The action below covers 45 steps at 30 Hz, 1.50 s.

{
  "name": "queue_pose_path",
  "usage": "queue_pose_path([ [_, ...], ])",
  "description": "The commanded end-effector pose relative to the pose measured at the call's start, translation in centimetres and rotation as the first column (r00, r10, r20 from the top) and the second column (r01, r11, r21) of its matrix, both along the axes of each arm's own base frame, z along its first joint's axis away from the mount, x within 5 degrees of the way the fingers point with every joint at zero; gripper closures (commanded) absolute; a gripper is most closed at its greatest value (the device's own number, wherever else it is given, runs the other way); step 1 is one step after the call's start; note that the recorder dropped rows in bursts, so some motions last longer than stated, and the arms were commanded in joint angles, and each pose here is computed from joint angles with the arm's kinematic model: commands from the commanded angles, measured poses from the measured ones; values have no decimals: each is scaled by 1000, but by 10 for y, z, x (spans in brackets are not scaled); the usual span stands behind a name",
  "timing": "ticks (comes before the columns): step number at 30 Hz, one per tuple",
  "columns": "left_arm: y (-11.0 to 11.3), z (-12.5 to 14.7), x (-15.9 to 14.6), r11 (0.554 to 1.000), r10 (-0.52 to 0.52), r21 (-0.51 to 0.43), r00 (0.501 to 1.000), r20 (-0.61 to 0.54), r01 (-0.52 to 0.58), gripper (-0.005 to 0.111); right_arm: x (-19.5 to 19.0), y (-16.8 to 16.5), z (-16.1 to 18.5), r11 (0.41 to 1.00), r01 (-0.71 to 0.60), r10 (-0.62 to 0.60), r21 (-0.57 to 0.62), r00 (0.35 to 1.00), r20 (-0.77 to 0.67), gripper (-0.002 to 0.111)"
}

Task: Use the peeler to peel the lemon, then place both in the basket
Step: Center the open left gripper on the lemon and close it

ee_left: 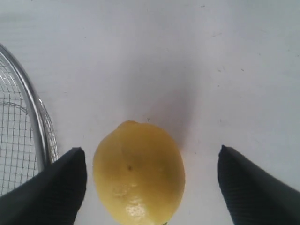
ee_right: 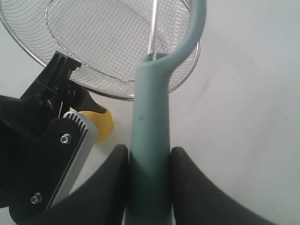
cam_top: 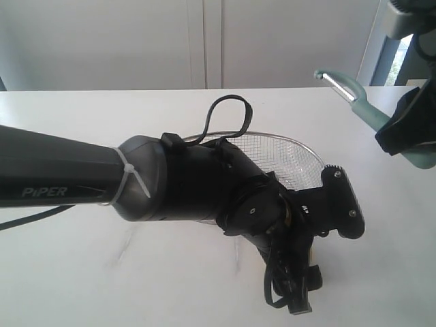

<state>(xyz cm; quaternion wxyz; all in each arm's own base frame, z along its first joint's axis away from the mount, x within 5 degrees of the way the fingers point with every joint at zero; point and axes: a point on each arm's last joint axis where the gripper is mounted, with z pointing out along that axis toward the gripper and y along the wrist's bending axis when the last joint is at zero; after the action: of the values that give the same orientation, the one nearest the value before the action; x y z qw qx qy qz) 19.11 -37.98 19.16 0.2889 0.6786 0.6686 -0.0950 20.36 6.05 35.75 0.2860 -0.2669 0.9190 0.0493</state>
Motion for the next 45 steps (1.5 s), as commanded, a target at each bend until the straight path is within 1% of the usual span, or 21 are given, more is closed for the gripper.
queue_pose_path([
  [1,1,-3,-2,1000,5,19,1000,-16,-5,27,0,-2,5,1000,16,-16,11,1000,25,108],
  [7,1,-4,-1,1000,-4,28,1000,-3,4,27,0,-2,5,1000,16,-16,11,1000,26,108],
  [17,-2,-18,1,999,-14,53,1000,3,14,27,0,-2,5,1000,16,-16,11,1000,26,108],
  [25,-2,-19,4,997,-51,67,997,60,47,27,0,-2,5,1000,16,-16,13,1000,26,108],
  [33,-4,-35,5,995,-42,94,998,40,38,27,0,-2,5,1000,16,-16,15,1000,25,108],
  [38,-4,-38,5,994,-42,101,998,36,39,27,0,-2,5,1000,14,-14,16,1000,25,108],
  [41,-4,-38,5,994,-42,102,998,36,39,28,0,-2,5,1000,14,-14,16,1000,25,108],
  [45,-3,-39,5,993,-42,110,999,32,38,34,0,-2,5,1000,14,-14,16,1000,25,108],
])
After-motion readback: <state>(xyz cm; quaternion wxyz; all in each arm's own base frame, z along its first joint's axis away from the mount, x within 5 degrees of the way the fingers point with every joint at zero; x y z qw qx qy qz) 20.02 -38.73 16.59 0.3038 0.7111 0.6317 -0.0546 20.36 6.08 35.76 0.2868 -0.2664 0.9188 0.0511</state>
